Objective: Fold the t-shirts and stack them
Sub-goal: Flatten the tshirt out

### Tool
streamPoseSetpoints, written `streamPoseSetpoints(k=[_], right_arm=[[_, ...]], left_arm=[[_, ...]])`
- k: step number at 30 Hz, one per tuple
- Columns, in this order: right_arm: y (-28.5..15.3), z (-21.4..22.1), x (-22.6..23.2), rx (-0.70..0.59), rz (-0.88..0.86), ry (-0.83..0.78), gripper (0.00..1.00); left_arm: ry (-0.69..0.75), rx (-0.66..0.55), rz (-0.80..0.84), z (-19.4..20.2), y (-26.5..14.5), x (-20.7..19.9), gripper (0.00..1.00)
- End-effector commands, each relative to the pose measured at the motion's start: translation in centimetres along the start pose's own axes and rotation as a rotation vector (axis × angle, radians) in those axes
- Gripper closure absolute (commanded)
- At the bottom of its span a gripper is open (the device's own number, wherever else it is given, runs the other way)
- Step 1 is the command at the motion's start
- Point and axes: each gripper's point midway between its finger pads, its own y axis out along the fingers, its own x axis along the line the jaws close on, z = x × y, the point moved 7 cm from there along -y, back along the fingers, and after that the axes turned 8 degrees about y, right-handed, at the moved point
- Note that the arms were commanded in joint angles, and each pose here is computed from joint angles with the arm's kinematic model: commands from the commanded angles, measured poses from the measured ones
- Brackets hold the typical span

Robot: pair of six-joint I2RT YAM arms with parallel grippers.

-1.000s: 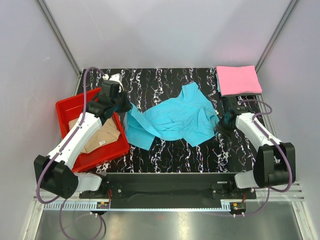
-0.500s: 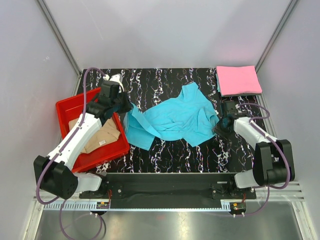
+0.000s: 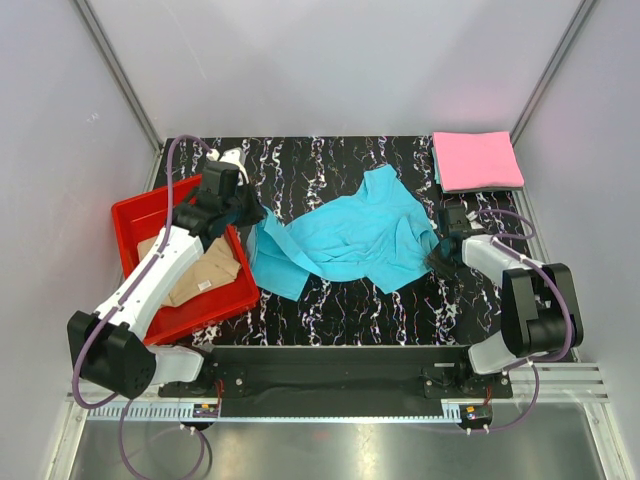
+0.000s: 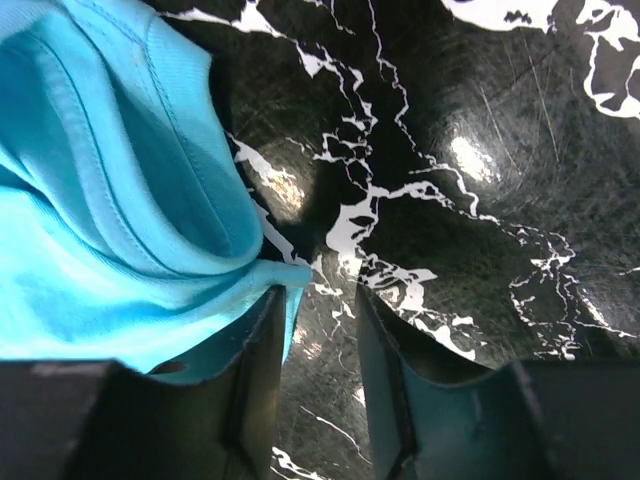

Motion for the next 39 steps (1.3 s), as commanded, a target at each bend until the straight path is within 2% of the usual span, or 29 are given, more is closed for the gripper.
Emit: streamPoseSetpoints(k=[1,5,9,16,20,23,28,31,32,33,36,39], right_arm=[[0.6,-0.1,-0.3,-0.042,0.018,0.027,0.61],[0.9,-0.4,-0.4,-0.063,0.046,0.043,0.68],[1.4,0.3,-0.4,-0.018,0.055,0.043,0.78],[-0.5,0.9,-0.1,0.034,-0.026,0.062,0.80],[-2.5,1.1,1.4,0.096,-0.154,0.092,0.83],[-2.3,2.2,2.2,0.163,-0.207,0.103,0.85],[-2.0,3.9,3.4,0.200,-0.223,0.075,0.86],[-1.7,4.8,4.0,0.184,-0.216,0.057,0.87],[-1.3,5.2,4.1,0.193,-0.204,0.053,0.88],[-1.1,5.4,4.0,0.197,-0.195,0.050,0.94],[-1.2,5.9,3.4,0.190,-0.158,0.021,0.96],[-2.2,5.0,1.9,0.111,-0.091,0.001,0.99]], left_arm=[[-0.002,-0.061,0.042,-1.0,-0.5,-0.5,1.00],[-0.004,-0.059,0.044,-1.0,-0.5,-0.5,1.00],[0.001,-0.069,0.038,-1.2,-0.7,-0.5,1.00],[-0.003,-0.070,0.032,-1.2,-0.8,-0.5,1.00],[-0.004,-0.069,0.035,-1.2,-0.8,-0.5,1.00],[-0.009,-0.070,0.035,-1.2,-0.8,-0.5,1.00],[-0.008,-0.064,0.043,-1.1,-0.6,-0.6,1.00],[-0.008,-0.064,0.039,-1.2,-0.6,-0.6,1.00],[-0.008,-0.065,0.041,-1.2,-0.6,-0.6,1.00],[-0.007,-0.064,0.041,-1.2,-0.6,-0.6,1.00],[-0.001,-0.062,0.039,-1.3,-0.7,-0.6,1.00],[0.006,-0.066,0.030,-1.4,-0.8,-0.5,1.00]])
